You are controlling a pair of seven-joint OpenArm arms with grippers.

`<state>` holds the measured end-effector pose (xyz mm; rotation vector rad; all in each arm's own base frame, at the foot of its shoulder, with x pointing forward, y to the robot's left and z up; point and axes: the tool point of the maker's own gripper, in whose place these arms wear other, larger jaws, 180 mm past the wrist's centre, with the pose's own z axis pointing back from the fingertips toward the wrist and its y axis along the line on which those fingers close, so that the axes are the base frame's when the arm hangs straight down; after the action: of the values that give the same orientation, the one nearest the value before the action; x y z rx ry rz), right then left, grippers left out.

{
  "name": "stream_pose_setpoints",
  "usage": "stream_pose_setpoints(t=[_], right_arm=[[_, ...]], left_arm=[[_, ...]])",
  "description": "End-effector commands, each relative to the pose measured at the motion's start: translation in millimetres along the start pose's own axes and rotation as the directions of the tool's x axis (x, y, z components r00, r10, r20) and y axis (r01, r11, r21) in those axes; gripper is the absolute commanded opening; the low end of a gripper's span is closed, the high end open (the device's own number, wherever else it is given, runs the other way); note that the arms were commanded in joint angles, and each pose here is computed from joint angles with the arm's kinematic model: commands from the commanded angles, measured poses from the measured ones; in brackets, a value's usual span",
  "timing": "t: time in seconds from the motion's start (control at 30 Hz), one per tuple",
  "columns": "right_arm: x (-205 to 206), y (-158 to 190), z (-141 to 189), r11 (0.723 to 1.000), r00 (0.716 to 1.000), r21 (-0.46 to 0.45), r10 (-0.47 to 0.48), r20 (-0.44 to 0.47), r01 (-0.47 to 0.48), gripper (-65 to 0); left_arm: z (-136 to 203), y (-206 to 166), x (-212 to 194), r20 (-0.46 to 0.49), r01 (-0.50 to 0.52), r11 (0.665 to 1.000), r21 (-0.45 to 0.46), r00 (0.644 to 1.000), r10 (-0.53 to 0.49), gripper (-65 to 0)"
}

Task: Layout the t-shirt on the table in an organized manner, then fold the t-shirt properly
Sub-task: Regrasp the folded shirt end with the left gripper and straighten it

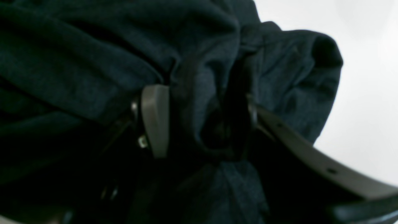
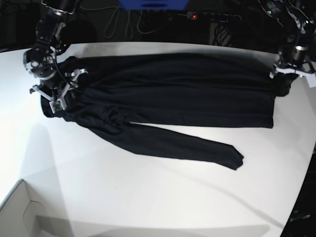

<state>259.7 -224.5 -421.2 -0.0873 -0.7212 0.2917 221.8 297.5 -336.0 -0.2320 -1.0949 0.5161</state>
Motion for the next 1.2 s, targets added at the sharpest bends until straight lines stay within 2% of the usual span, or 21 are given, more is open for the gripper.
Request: stream_pose_setpoints(t=[0.0,0.23,0.4,0.67,0.9,1.0,1.17], right_arm=[[5,-6,2,1.000,1.000,-0.017,0.009,0.008,-0.009,-34.2],[5,-5,2,1.000,1.000,-0.015,0.009,0.009,-0.009,-34.2],[6,-5,1,1.000,1.000,-0.016,0.009,0.011,-0.009,-34.2],[8,-6,1,1.000,1.000,-0.017,0.009,0.014,-0.009,-34.2],[9,-7,1,1.000,1.000,-0.020,0.012,0.016,-0.012,-34.2],[10,-8,2,1.000,1.000,-0.021,0.014,0.020,-0.013,-34.2],[10,-10,2,1.000,1.000,-0.026,0.012,0.022,-0.011,-33.5]], left_arm=[[0,-4,17,0.058,0.009,1.000,-0.018,0.998,-0.008,-64.8],[-16,10,27,0.083,-0.046,0.999,-0.012,0.995,0.047,-64.8],[-27,33,18,0.049,-0.101,0.995,0.010,0.994,0.101,-64.8],[-45,46,0,0.000,-0.181,0.983,0.008,0.983,0.181,-64.6],[-61,46,-9,-0.060,-0.134,0.989,0.056,0.989,0.137,-64.2],[-62,47,-11,-0.071,-0.122,0.990,0.066,0.989,0.127,-57.1],[-58,50,-15,-0.078,-0.119,0.990,0.074,0.989,0.125,-34.0]])
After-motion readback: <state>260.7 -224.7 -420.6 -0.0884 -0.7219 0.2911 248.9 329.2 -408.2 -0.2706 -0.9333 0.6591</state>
